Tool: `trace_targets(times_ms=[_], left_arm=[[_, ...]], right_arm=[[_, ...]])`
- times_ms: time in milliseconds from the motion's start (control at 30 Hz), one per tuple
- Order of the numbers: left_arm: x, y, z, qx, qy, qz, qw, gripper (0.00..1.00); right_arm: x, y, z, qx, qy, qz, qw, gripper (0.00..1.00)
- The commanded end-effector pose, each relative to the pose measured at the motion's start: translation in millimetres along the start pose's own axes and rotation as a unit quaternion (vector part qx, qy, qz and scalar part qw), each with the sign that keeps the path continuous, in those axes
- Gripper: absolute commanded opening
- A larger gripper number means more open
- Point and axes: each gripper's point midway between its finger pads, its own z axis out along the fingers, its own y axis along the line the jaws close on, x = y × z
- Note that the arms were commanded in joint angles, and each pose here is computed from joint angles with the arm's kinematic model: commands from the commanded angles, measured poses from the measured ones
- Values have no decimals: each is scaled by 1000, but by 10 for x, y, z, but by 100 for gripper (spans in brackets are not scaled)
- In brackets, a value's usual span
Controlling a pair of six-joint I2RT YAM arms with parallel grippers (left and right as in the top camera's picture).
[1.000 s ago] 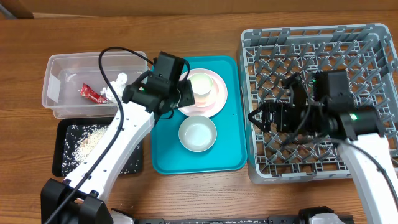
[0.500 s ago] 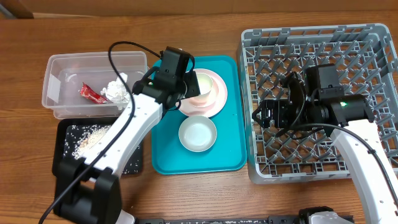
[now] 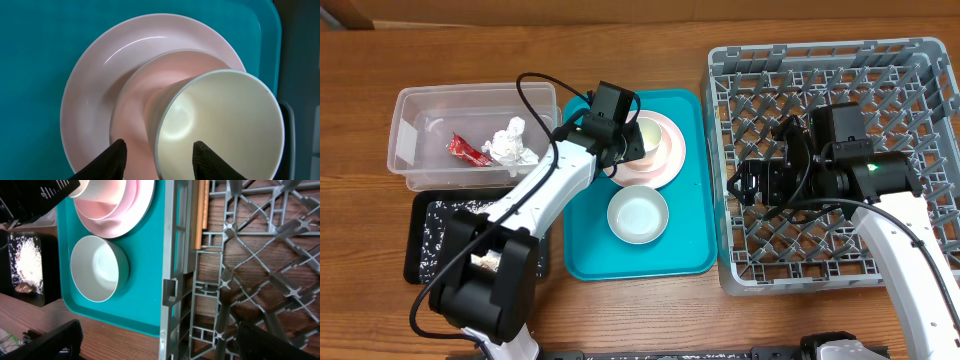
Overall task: Sort waste into correct bins and load items into the dishwasher
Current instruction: 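Reach the left gripper to the white cup on the pink plate, grasp, lift, then move the cup toward the right gripper and close the right gripper on it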
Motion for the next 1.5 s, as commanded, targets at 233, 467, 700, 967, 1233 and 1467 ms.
trace_targets(times_ms=[233,467,700,967,1233,1467], left_arm=[[-36,-10,26,0,-1,-4,1000,27],[-8,36,25,-8,5,-6,1000,15],[-20,32,24,-7,3,-6,1000,4],[-297,57,-205,17,-23,-25,999,4],[-515,-319,-1110,256,17,-38,966,4],[-349,-563,-1997,523,110,10,845,4]], right_arm=[[-71,18,-59,2,-13,-4,1000,100],[-69,18,-59,2,-13,-4,1000,100],[-65,16,-59,2,-12,-4,1000,100],[-176,-38,-100,24,-35,-11,999,100],[-291,154,-300,-2,-55,-25,998,100],[-291,739,-411,-167,-61,-107,978,100]])
